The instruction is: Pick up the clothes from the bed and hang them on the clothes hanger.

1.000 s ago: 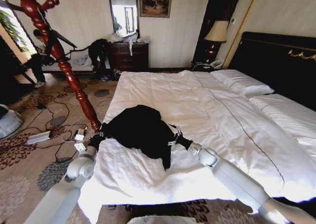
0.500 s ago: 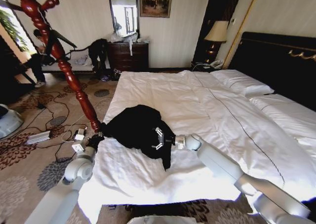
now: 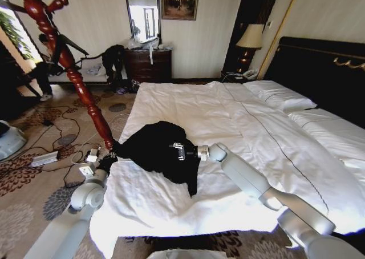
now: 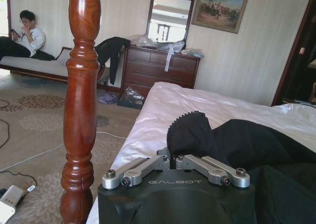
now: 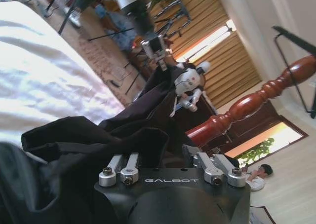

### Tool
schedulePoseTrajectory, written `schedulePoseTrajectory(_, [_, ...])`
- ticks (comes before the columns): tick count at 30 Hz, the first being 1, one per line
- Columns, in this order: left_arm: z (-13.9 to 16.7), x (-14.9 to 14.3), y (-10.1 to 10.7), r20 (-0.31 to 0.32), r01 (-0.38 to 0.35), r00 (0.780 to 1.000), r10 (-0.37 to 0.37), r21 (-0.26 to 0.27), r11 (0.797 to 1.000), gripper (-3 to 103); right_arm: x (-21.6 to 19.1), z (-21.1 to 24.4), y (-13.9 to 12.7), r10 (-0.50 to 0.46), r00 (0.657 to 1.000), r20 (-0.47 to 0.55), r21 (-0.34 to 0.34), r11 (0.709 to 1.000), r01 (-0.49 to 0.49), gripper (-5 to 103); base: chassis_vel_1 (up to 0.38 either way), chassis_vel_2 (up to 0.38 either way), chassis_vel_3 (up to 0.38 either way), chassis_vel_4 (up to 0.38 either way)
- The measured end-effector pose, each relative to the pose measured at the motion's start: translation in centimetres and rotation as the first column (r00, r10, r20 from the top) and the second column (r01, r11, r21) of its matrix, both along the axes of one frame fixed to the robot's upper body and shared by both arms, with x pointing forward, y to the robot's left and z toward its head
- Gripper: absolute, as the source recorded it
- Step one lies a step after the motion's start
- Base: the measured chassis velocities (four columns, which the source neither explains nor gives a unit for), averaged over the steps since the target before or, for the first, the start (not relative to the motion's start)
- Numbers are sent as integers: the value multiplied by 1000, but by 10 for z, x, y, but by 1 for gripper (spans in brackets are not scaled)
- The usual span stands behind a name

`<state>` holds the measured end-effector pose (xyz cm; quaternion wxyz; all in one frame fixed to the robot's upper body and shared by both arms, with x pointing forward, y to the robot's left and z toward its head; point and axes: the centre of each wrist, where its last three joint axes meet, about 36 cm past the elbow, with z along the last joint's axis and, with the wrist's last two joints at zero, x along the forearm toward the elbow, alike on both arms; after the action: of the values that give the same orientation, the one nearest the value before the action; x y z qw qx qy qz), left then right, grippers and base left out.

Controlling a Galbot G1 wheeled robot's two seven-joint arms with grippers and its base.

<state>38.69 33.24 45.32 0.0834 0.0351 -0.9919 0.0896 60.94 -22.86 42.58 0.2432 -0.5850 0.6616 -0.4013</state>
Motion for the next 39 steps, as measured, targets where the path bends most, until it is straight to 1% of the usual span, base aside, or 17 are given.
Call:
schedulePoseTrajectory(3, [0,2,0,2,0,1000,0,0,1000,0,-4,-5,-1,-2,1000,-23,28,1000,2,34,0,0,0,0])
schedulePoseTrajectory(8, [2,4,-3,6,3,1000,-3,-8,1000,0,-12,-17,-5,-20,998,-65,58,998,24,8,0,0,0,0])
schedulePoseTrajectory(15, [5,3,-4,11,7,1000,-7,-13,1000,0,-15,-20,-7,-50,993,-103,122,991,62,1,0,0,0,0])
schedulePoseTrajectory(18, [20,3,-1,51,17,999,-16,-30,999,0,-28,-18,-7,-107,967,-231,297,939,175,0,0,0,0,0])
schedulePoseTrajectory(20, [25,4,1,65,20,998,-18,-29,999,0,-31,-15,-6,-118,958,-262,339,918,206,0,0,0,0,0])
schedulePoseTrajectory(21, [33,5,4,96,28,995,-25,-30,999,0,-36,-8,-5,-133,940,-313,404,877,259,0,0,0,0,0])
schedulePoseTrajectory(22, [53,9,10,156,43,987,-38,-27,999,0,-42,8,-3,-154,908,-390,490,800,346,0,0,0,0,0])
schedulePoseTrajectory(24, [84,14,20,249,70,966,-66,-5,998,0,-41,41,-4,-161,882,-443,580,699,419,0,0,0,0,0])
schedulePoseTrajectory(25, [84,14,20,249,70,966,-66,-5,998,0,-41,41,-4,-161,882,-443,580,699,419,0,0,0,0,0])
schedulePoseTrajectory(26, [92,16,22,273,77,959,-76,6,997,0,-40,52,-4,-160,879,-449,603,672,431,0,0,0,0,0])
schedulePoseTrajectory(27, [117,19,29,348,94,932,-102,40,995,0,-34,82,-7,-155,880,-450,654,614,443,0,0,0,0,0])
schedulePoseTrajectory(29, [152,22,37,435,106,890,-138,98,990,0,-28,130,-9,-140,886,-442,718,537,443,0,0,0,0,0])
schedulePoseTrajectory(31, [163,22,39,457,108,877,-149,115,988,0,-27,145,-9,-133,889,-439,737,514,440,0,0,0,0,0])
schedulePoseTrajectory(34, [222,21,51,563,112,798,-216,213,970,0,-35,231,-4,-85,910,-405,823,400,403,0,0,0,0,0])
schedulePoseTrajectory(35, [235,20,54,581,115,779,-236,238,964,0,-39,249,-3,-73,917,-393,837,384,389,0,0,0,0,0])
schedulePoseTrajectory(36, [235,20,54,581,115,779,-236,238,964,0,-39,249,-3,-73,917,-393,837,384,389,0,0,0,0,0])
schedulePoseTrajectory(39, [288,17,65,636,113,719,-279,290,950,0,-63,319,0,-36,939,-343,876,348,333,0,0,0,0,0])
